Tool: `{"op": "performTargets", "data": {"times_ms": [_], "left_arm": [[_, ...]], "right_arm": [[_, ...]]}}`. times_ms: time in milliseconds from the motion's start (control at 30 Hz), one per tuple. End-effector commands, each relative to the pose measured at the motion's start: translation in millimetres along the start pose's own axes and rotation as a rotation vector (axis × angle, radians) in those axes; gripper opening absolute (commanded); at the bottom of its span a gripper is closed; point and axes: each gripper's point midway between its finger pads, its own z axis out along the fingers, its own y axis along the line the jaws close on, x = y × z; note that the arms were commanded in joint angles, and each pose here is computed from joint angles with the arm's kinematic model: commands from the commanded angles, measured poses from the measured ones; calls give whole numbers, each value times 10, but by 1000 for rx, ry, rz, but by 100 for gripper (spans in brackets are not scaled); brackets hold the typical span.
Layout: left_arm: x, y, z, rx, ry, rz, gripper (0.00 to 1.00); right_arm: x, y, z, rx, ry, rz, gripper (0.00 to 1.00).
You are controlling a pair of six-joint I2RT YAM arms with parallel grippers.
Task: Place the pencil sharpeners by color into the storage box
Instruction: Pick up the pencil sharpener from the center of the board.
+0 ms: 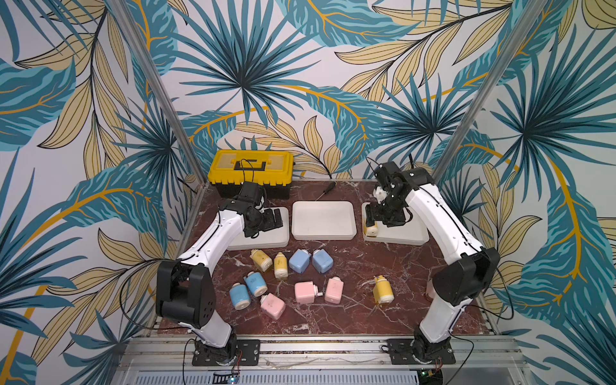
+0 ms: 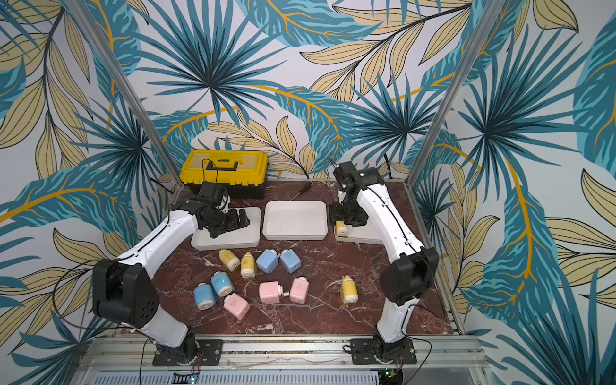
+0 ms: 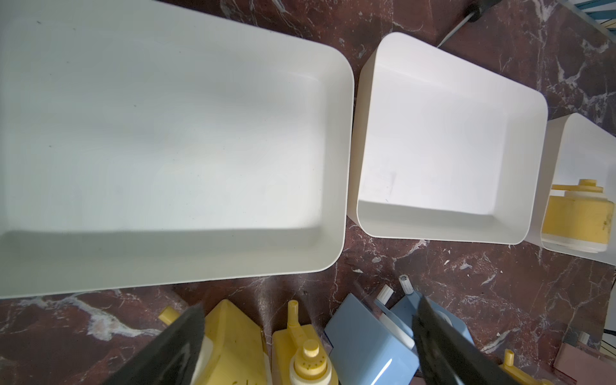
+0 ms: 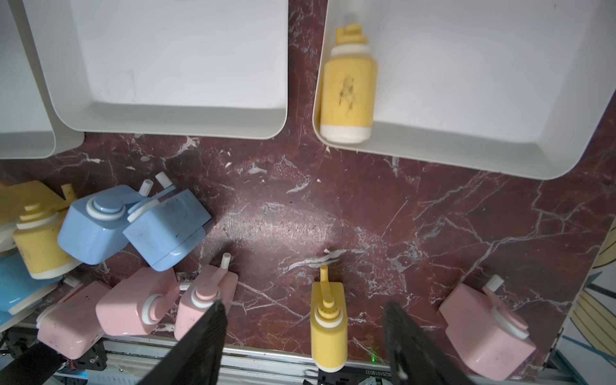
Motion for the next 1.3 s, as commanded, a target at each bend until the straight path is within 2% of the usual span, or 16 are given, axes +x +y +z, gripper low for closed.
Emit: {"op": "performTargets", "data": {"times_ms": [0,100,267,433,600,900,1267], "left_arm": [[-39,-31,-157,17,-36,0,99],[-20,-20,-192,17,-41,-3,99],[24,-13,-216,22,-41,-8,99],[54,-5,-235,22,-41,-13,99],[70,-15,-260,26,-46,-15,99],[132,7,-243,23,-34,-20,99],[110,-3,-222,23,-31,-12,99]], "right_arm": [[399,-12,-100,15,-12,80,75],[766,-97,-121,23,-28,123,76],[1314,-240,-3,14,16,182,77],[1626,-289,150,21,71,185,80],[1740,-262,356,26,117,168,81],[1742,-116,878,-18,163,168,82],[1828,-211,1194,64,235,167,82]]}}
